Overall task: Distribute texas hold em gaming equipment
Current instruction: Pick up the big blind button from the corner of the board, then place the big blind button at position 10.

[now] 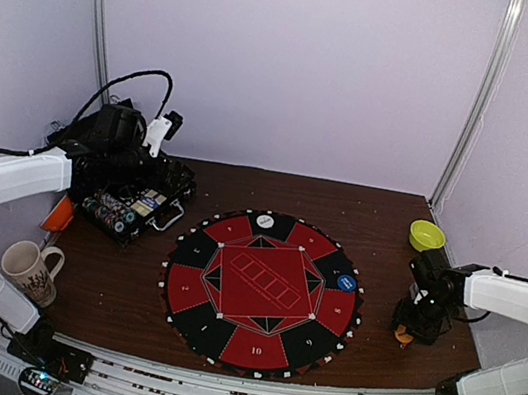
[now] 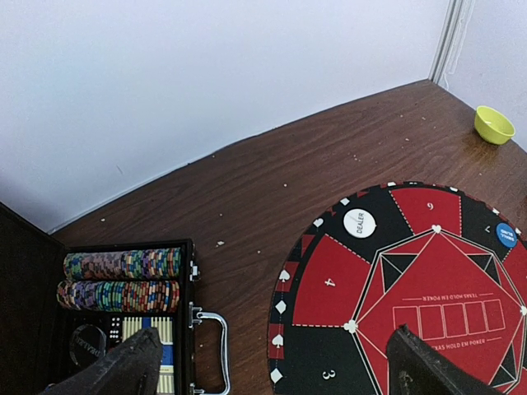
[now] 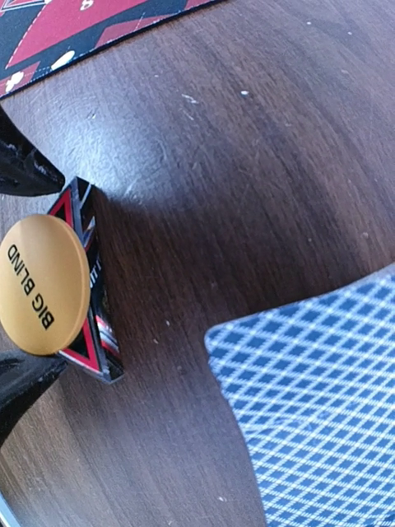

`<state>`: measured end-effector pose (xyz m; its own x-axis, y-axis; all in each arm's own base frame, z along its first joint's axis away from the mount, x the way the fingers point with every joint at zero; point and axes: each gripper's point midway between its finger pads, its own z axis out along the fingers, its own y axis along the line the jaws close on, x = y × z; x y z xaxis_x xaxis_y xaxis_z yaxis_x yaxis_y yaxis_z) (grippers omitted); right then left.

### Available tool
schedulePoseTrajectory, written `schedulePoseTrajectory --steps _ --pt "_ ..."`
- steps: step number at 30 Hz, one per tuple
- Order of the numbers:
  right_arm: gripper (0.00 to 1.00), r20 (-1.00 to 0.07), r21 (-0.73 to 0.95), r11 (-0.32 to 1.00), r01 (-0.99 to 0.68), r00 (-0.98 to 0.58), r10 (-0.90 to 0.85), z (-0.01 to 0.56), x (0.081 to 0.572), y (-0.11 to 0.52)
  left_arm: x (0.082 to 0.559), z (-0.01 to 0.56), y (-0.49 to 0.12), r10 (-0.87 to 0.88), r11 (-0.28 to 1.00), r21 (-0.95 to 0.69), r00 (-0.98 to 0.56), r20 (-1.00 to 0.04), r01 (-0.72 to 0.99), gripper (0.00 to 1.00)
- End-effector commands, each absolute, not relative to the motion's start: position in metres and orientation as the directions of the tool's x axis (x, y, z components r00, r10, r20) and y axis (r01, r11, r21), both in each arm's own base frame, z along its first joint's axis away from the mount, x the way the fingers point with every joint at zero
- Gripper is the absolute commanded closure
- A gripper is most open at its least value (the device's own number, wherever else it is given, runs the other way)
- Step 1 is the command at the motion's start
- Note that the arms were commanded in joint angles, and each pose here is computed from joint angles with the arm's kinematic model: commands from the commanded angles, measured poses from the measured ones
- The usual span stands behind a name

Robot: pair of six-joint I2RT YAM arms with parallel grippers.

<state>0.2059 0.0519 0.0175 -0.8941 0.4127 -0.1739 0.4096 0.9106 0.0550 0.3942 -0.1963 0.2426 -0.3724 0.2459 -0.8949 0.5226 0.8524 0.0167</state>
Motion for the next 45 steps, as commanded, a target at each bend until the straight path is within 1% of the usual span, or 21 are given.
schedulePoseTrajectory --steps 1,8,15,25,29,31,34,37,39,41,45 --pt "0.39 -0.173 0.035 0.911 0.41 -0.896 0.41 0.016 0.203 0.049 0.397 0.268 -0.198 0.231 0.846 0.029 -0.318 -0.919 0.532 0.02" --pt "0.52 -0.171 0.024 0.911 0.412 -0.896 0.41 0.017 0.199 0.047 0.397 0.268 -0.198 0.231 0.846 0.029 -0.316 -0.92 0.533 0.02" --pt "0.59 -0.174 0.039 0.909 0.414 -0.893 0.414 0.025 0.197 0.048 0.397 0.266 -0.199 0.231 0.845 0.026 -0.321 -0.918 0.534 0.02" --pt "0.62 -0.206 0.078 0.912 0.402 -0.889 0.41 0.058 0.2 0.054 0.396 0.269 -0.199 0.23 0.844 0.027 -0.315 -0.921 0.536 0.02" --pt "0.64 -0.251 0.174 0.916 0.362 -0.883 0.396 0.085 0.217 0.076 0.395 0.272 -0.199 0.227 0.843 0.028 -0.308 -0.924 0.538 0.02" --pt "0.65 -0.287 0.234 0.924 0.302 -0.887 0.362 0.097 0.229 0.1 0.395 0.271 -0.199 0.226 0.842 0.026 -0.309 -0.924 0.538 0.02" --pt "0.68 -0.317 0.327 0.934 0.145 -0.914 0.252 0.111 0.242 0.157 0.395 0.27 -0.199 0.228 0.842 0.027 -0.31 -0.923 0.538 0.02" --pt "0.7 -0.343 0.344 0.936 -0.075 -0.938 0.051 0.118 0.236 0.225 0.396 0.269 -0.199 0.229 0.843 0.026 -0.314 -0.921 0.537 0.02" --pt "0.7 -0.348 0.324 0.914 -0.243 -0.929 -0.124 0.121 0.221 0.27 0.396 0.269 -0.199 0.23 0.843 0.027 -0.315 -0.921 0.537 0.02" --pt "0.7 -0.318 0.284 0.871 -0.4 -0.897 -0.308 0.112 0.191 0.309 0.396 0.269 -0.199 0.23 0.843 0.026 -0.316 -0.921 0.537 0.02" --pt "0.67 -0.255 0.231 0.754 -0.615 -0.786 -0.563 0.088 0.141 0.358 0.395 0.269 -0.199 0.23 0.841 0.025 -0.316 -0.921 0.54 0.02"
